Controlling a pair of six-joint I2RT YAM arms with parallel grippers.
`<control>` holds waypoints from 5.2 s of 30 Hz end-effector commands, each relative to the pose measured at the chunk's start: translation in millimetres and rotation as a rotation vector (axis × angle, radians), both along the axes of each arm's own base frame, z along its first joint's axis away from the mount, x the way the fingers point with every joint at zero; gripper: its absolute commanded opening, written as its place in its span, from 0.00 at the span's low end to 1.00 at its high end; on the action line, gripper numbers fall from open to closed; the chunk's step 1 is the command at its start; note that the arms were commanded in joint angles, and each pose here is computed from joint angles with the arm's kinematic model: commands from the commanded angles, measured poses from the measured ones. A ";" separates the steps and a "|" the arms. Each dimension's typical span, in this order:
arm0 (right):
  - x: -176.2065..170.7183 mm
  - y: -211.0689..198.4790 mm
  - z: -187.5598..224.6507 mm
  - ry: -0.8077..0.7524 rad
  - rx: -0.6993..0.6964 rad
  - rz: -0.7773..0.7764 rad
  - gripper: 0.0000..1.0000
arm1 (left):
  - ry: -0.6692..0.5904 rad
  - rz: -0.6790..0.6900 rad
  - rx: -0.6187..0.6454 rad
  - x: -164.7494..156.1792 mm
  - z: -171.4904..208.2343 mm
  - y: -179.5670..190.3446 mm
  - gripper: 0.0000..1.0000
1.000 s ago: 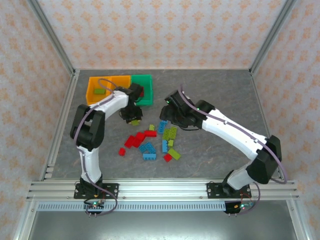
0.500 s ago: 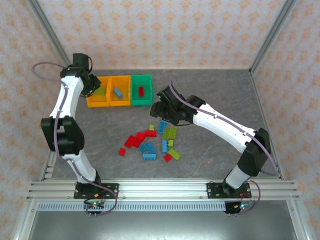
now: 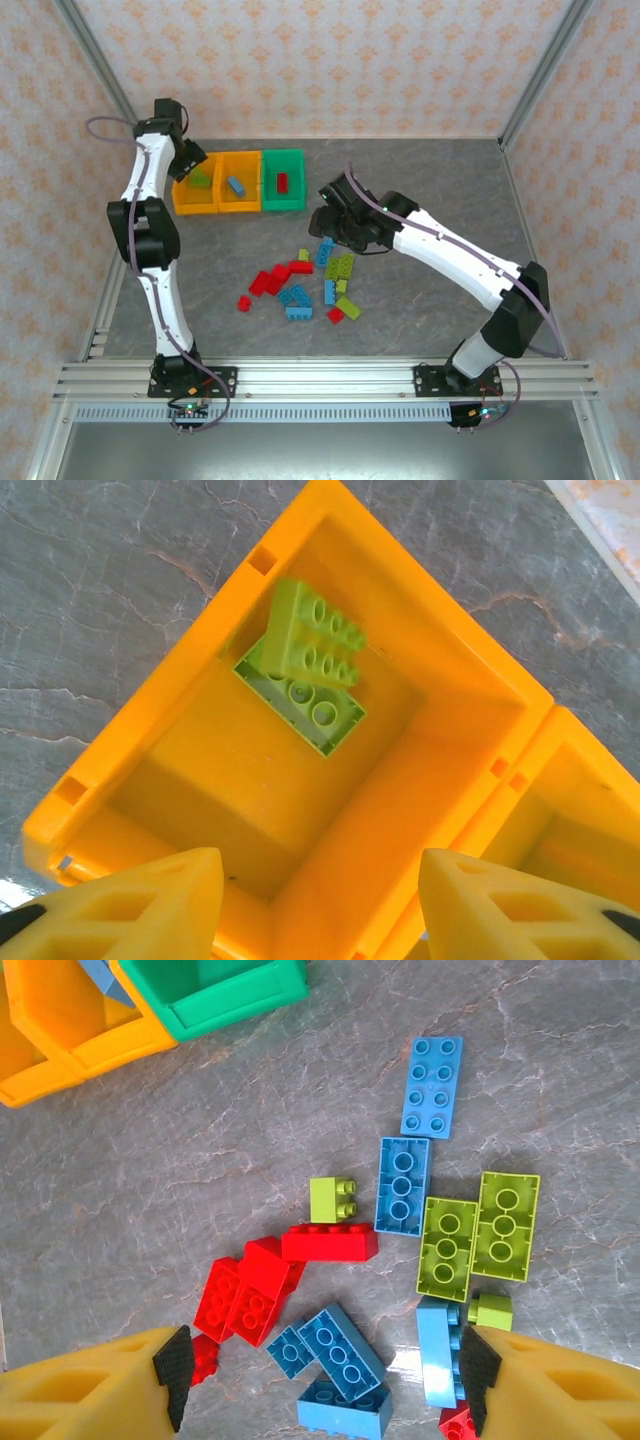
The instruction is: Sort the legos into containers by color
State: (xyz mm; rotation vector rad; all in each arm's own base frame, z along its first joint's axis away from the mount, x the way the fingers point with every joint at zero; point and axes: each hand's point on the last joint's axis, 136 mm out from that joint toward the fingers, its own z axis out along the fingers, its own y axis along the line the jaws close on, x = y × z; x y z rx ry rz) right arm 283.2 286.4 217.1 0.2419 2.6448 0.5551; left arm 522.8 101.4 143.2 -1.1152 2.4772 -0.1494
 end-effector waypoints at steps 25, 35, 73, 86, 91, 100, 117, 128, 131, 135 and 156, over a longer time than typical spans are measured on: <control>107.0 6.2 -180.7 0.207 -0.260 -0.198 0.66 | -0.356 -0.762 0.073 -326.1 113.7 -169.7 0.59; 118.0 0.3 -138.0 0.112 -0.262 -0.184 0.22 | -0.405 -0.753 0.119 -321.6 130.2 -165.2 0.84; 243.0 226.6 -14.5 -0.809 -0.046 0.247 0.62 | -0.156 -0.404 0.241 -301.1 115.1 -114.1 0.99; 159.8 164.3 53.2 -0.494 0.017 0.324 0.75 | -0.030 -0.571 0.064 -293.1 64.2 -154.7 0.98; 96.4 103.3 36.6 -0.340 0.044 0.290 0.75 | 0.097 -0.610 0.017 -301.5 20.5 -168.3 0.93; 29.7 2.7 14.7 -0.305 0.004 0.122 0.77 | 0.423 -0.650 0.053 -334.2 -64.5 -170.6 0.81; 13.9 -18.2 21.2 -0.247 -0.039 0.094 0.77 | 0.486 -0.701 0.060 -311.7 -123.6 -183.7 0.35; -25.4 37.6 21.1 -0.155 0.126 0.231 0.76 | 0.210 -0.754 0.005 -278.5 -14.4 -208.1 0.21; -20.9 42.8 25.9 -0.163 0.173 0.184 0.76 | 0.078 -0.748 0.015 -243.5 27.3 -219.2 0.22; -4.1 37.1 30.8 -0.217 0.158 0.093 0.76 | -0.034 -0.732 0.064 -176.5 55.0 -235.5 0.22; -35.2 -61.5 30.3 -0.250 0.082 -0.156 0.76 | -0.168 -0.517 0.322 50.5 40.5 -241.5 0.45</control>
